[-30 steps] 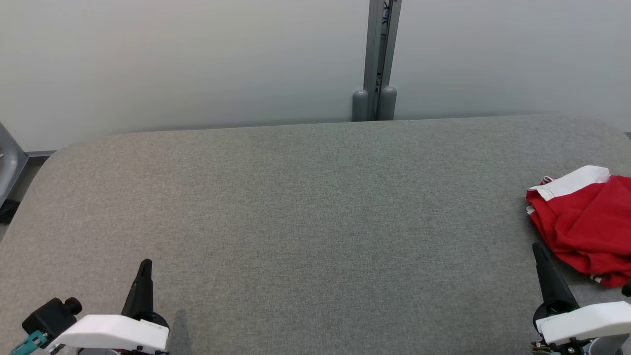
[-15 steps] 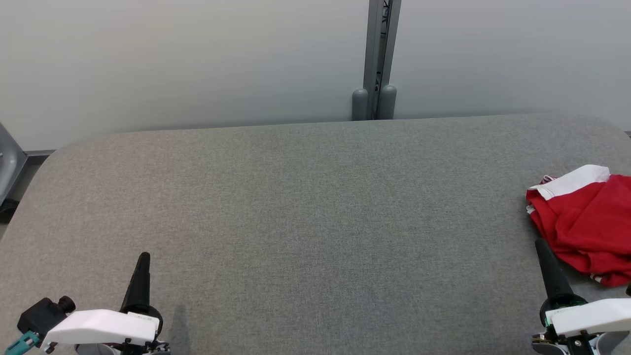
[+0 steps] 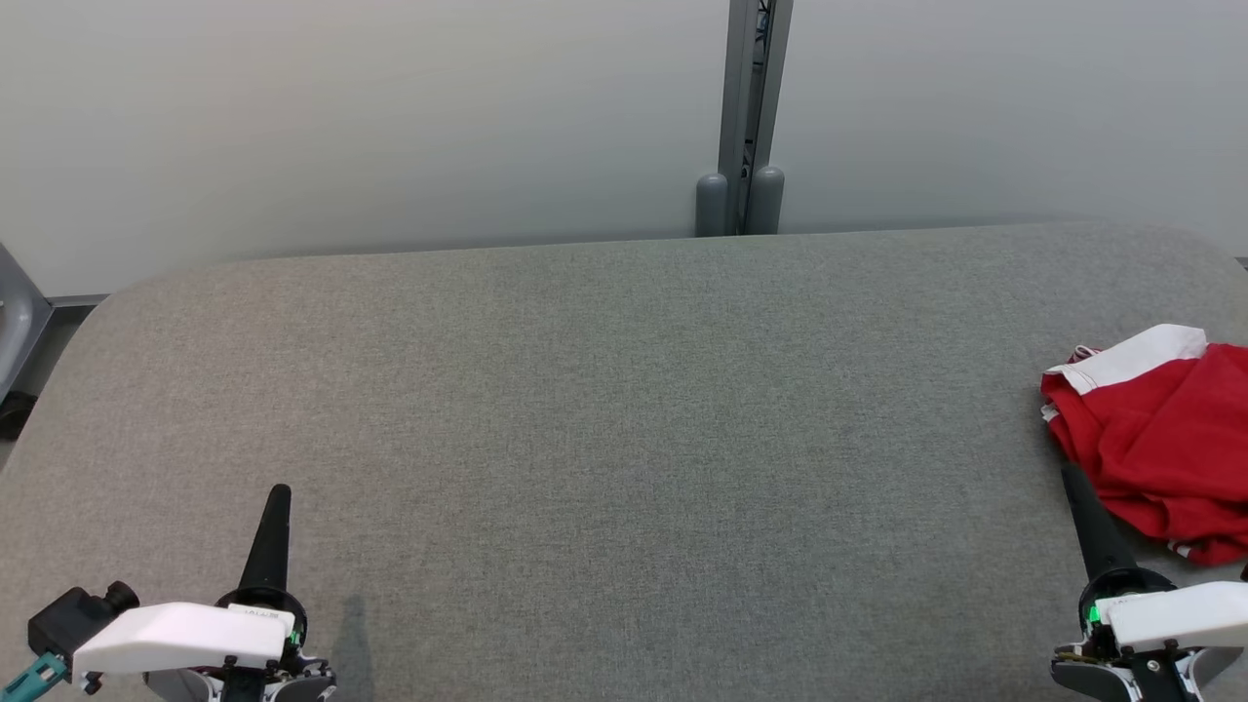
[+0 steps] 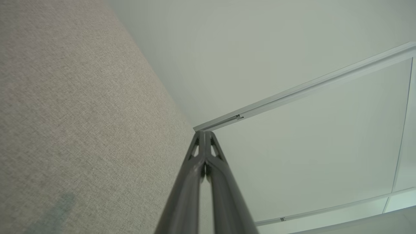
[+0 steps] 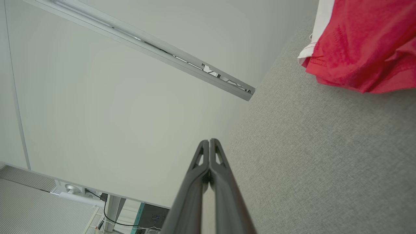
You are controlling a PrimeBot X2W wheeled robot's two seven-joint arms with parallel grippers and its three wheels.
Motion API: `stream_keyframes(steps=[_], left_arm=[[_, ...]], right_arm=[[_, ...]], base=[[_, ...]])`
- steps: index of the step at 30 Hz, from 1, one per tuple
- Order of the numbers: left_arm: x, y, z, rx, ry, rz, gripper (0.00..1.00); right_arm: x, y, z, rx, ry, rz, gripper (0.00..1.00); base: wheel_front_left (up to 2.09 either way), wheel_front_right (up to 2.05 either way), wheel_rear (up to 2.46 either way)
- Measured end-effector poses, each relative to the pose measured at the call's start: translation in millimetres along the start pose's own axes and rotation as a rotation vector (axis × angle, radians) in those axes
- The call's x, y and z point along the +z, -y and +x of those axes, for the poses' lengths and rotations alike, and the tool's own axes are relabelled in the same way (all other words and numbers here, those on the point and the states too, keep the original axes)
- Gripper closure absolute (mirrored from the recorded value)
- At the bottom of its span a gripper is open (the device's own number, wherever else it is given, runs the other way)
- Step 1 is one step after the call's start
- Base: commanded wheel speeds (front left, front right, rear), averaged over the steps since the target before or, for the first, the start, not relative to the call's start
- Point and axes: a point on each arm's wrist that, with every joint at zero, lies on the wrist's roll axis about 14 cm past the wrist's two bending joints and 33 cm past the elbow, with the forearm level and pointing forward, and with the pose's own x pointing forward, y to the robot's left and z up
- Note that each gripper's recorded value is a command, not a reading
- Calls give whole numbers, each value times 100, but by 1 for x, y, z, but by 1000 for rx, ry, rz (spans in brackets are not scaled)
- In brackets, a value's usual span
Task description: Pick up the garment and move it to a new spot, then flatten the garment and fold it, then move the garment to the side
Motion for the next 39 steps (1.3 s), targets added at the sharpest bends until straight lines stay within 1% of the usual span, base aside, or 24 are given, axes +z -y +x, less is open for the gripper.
stream_keyframes(steps=[17,39], left_arm=[[4,8,6,-42,9,-151,100],[9,18,11,-97,19,-313,100]], right_arm=[[2,0,5,4,6,151,100],[5,-1,11,16,18,317,100]], base=[[0,0,0],[0,0,0]])
